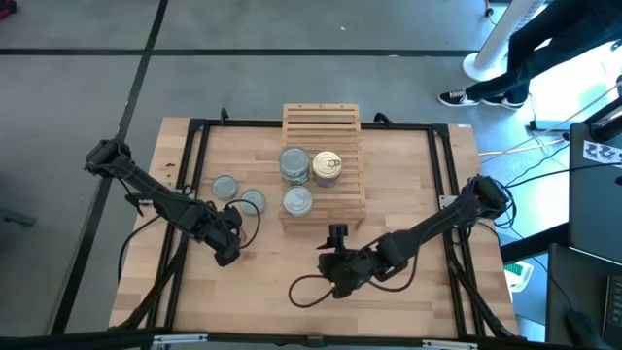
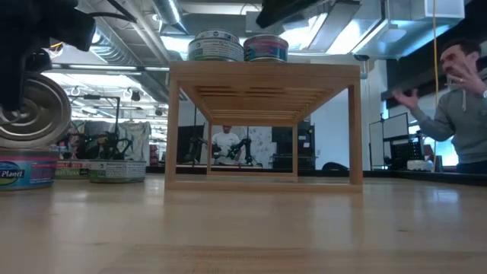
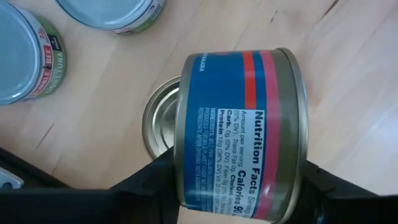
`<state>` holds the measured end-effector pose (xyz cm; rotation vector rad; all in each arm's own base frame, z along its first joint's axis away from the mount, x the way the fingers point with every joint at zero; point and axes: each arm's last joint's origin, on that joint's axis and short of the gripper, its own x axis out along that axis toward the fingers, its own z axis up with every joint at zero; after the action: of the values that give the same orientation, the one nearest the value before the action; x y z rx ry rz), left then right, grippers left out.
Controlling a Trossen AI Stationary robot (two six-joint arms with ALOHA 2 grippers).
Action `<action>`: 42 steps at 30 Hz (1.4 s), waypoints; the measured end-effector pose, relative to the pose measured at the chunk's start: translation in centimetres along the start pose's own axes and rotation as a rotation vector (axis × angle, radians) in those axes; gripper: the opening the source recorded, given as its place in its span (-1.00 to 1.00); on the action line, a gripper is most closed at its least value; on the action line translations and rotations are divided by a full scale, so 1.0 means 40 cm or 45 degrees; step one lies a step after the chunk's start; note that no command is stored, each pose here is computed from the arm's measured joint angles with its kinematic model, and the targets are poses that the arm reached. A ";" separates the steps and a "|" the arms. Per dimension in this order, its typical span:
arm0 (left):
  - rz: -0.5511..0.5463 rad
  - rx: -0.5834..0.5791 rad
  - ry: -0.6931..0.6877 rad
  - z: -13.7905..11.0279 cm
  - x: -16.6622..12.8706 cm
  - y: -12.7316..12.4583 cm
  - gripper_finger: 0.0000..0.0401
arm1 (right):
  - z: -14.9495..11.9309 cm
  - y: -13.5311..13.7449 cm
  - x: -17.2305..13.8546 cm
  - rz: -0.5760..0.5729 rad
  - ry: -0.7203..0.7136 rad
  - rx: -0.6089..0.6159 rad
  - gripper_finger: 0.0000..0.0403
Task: Stack canned seafood by type on shelf
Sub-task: Put the blue tuna can on the shelf
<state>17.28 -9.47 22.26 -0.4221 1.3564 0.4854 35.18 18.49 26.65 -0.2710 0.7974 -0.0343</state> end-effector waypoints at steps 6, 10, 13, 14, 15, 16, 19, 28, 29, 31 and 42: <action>0.004 0.028 0.001 0.000 0.000 0.001 -0.09 | 0.003 -0.024 -0.047 -0.002 0.006 -0.001 0.15; -0.002 0.028 -0.001 0.001 -0.010 0.001 -0.09 | 0.000 -0.040 -0.074 -0.006 0.025 -0.009 0.15; -0.053 0.019 -0.028 0.004 -0.032 0.003 -0.09 | -0.002 -0.054 -0.100 -0.007 0.036 -0.010 0.15; -0.069 0.016 -0.037 0.004 -0.040 0.005 -0.09 | -0.003 -0.060 -0.112 -0.008 0.037 -0.003 0.15; -0.088 0.012 -0.051 0.005 -0.048 0.006 -0.09 | -0.003 -0.068 -0.126 -0.008 0.036 0.012 0.15; -0.114 0.004 -0.069 0.006 -0.058 0.008 -0.09 | -0.004 -0.075 -0.139 -0.009 0.037 0.024 0.15; -0.232 -0.031 -0.149 0.011 -0.089 0.011 -0.09 | -0.008 -0.097 -0.180 -0.017 0.039 0.079 0.15; -0.636 -0.105 -0.659 0.058 -0.173 -0.025 -0.09 | -0.003 -0.168 -0.292 0.012 -0.086 0.303 0.15; -0.661 -0.104 -0.739 0.065 -0.182 -0.032 -0.09 | -0.002 -0.176 -0.299 0.026 -0.095 0.347 0.15; -0.707 -0.099 -0.891 0.081 -0.199 -0.048 -0.09 | 0.000 -0.193 -0.303 0.055 -0.096 0.434 0.15; -0.764 0.163 -1.410 0.146 -0.236 -0.140 -0.08 | 0.077 -0.258 -0.282 0.408 -0.351 0.729 0.15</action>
<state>23.82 -11.68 32.59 -0.3412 0.1568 0.0712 30.20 10.74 39.24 0.3885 0.5205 0.0751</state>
